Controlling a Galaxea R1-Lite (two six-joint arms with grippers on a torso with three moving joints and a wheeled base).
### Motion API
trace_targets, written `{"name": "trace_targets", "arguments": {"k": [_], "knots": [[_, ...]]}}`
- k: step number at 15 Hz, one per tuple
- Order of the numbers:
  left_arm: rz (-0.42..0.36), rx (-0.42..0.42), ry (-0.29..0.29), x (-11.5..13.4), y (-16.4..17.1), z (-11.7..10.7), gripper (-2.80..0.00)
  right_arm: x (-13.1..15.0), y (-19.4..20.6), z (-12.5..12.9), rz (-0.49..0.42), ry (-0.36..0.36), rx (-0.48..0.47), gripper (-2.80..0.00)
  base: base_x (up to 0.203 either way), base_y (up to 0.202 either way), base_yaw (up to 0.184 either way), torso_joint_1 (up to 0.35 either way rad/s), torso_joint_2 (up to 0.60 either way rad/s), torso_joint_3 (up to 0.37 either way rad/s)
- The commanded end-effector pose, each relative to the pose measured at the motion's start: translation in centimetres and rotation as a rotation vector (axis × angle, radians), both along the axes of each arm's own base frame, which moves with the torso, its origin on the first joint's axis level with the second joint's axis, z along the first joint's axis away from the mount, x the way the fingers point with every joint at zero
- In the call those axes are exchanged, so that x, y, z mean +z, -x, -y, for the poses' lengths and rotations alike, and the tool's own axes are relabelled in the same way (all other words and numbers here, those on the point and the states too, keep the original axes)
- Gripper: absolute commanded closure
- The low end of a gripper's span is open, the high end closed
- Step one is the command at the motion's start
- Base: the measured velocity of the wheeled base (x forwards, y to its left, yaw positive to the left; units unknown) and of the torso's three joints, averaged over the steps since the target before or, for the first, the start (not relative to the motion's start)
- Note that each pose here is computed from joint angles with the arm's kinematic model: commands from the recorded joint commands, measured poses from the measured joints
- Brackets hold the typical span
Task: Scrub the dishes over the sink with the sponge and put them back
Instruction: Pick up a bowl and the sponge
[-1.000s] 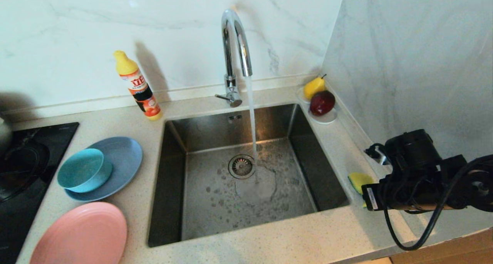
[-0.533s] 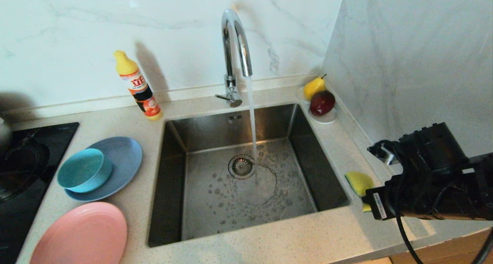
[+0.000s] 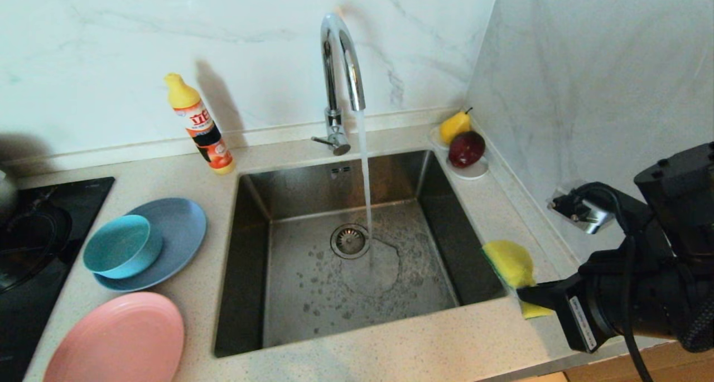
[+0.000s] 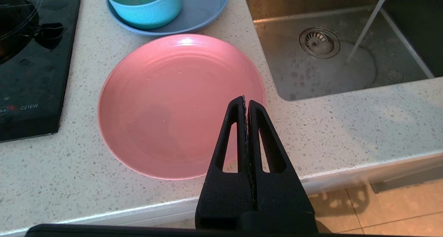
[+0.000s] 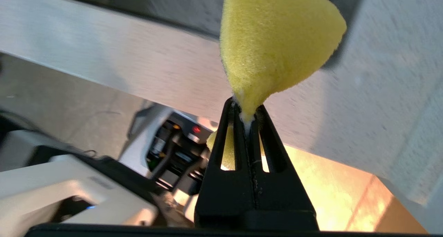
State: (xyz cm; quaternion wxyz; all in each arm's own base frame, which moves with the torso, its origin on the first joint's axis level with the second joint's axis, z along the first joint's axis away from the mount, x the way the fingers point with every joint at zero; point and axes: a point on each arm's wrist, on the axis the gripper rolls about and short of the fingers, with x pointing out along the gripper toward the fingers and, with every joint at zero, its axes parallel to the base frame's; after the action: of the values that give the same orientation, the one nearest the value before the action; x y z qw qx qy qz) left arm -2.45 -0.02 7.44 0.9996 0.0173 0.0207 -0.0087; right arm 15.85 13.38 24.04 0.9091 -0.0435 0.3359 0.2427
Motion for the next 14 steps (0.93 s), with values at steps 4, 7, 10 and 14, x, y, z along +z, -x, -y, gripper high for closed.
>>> {"name": "trace_targets", "arguments": {"k": [4,7,10,14], "knots": [[-0.002,0.0,0.0,0.0,0.0,0.0,0.0,2.1,1.0,-2.9,0.033,-0.047,0.076,0.0,0.0,0.0,0.0,0.0,0.0,0.0],[-0.002,0.0,0.0,0.0,0.0,0.0,0.0,2.4,0.9,-4.1,0.013,-0.055,0.09,0.0,0.0,0.0,0.0,0.0,0.0,0.0],[-0.003,0.0,0.0,0.0,0.0,0.0,0.0,2.4,0.4,-4.9,0.004,-0.047,0.09,0.0,0.0,0.0,0.0,0.0,0.0,0.0],[-0.004,-0.001,-0.014,0.0,0.0,0.0,0.0,2.5,-0.3,-5.9,-0.037,-0.046,0.067,0.0,0.0,0.0,0.0,0.0,0.0,0.0]]}}
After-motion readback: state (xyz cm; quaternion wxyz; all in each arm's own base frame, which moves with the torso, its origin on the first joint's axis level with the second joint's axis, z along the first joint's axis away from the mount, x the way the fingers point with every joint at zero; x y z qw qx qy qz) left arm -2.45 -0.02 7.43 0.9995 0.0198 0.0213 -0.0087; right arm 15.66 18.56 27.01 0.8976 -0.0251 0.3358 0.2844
